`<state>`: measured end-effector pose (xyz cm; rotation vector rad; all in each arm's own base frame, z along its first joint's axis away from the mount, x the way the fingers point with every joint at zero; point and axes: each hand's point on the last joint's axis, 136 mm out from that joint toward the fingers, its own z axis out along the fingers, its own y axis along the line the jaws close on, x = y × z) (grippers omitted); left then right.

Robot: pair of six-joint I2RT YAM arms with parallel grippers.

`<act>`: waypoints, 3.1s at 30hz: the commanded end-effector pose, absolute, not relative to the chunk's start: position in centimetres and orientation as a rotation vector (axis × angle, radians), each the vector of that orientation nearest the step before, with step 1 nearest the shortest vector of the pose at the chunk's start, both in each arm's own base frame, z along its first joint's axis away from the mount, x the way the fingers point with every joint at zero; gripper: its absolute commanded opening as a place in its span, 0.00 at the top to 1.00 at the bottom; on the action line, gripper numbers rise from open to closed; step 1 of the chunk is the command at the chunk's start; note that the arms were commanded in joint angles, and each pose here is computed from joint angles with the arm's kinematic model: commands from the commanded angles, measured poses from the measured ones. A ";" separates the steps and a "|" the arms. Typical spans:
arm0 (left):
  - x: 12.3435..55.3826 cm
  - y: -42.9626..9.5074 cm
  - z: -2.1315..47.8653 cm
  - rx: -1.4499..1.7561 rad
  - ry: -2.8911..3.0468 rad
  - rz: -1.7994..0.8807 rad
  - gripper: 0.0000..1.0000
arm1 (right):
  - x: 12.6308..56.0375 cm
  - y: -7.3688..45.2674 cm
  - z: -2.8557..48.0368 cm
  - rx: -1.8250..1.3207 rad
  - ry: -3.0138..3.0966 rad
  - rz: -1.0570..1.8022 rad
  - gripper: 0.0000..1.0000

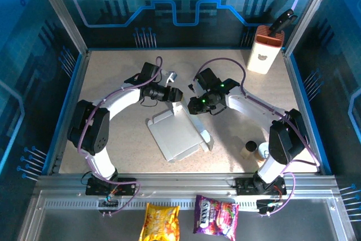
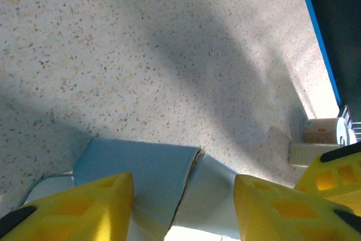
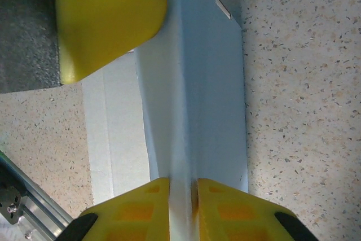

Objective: Fold the paper box

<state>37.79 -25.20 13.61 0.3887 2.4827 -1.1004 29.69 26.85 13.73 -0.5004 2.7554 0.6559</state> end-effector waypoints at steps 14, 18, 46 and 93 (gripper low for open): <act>36.8 -26.2 12.0 0.322 2.504 -1.195 0.59 | 28.5 26.7 12.6 -0.494 2.822 0.632 0.81; 36.6 -26.1 11.4 0.321 2.515 -1.183 0.60 | 28.6 26.7 12.8 -0.492 2.819 0.638 0.79; 36.3 -26.0 11.0 0.308 2.528 -1.179 0.72 | 32.6 27.3 13.9 -0.261 2.697 1.182 0.74; 37.8 -19.3 9.8 0.257 2.219 -0.958 0.50 | 32.2 26.7 11.8 -0.225 2.753 1.156 0.79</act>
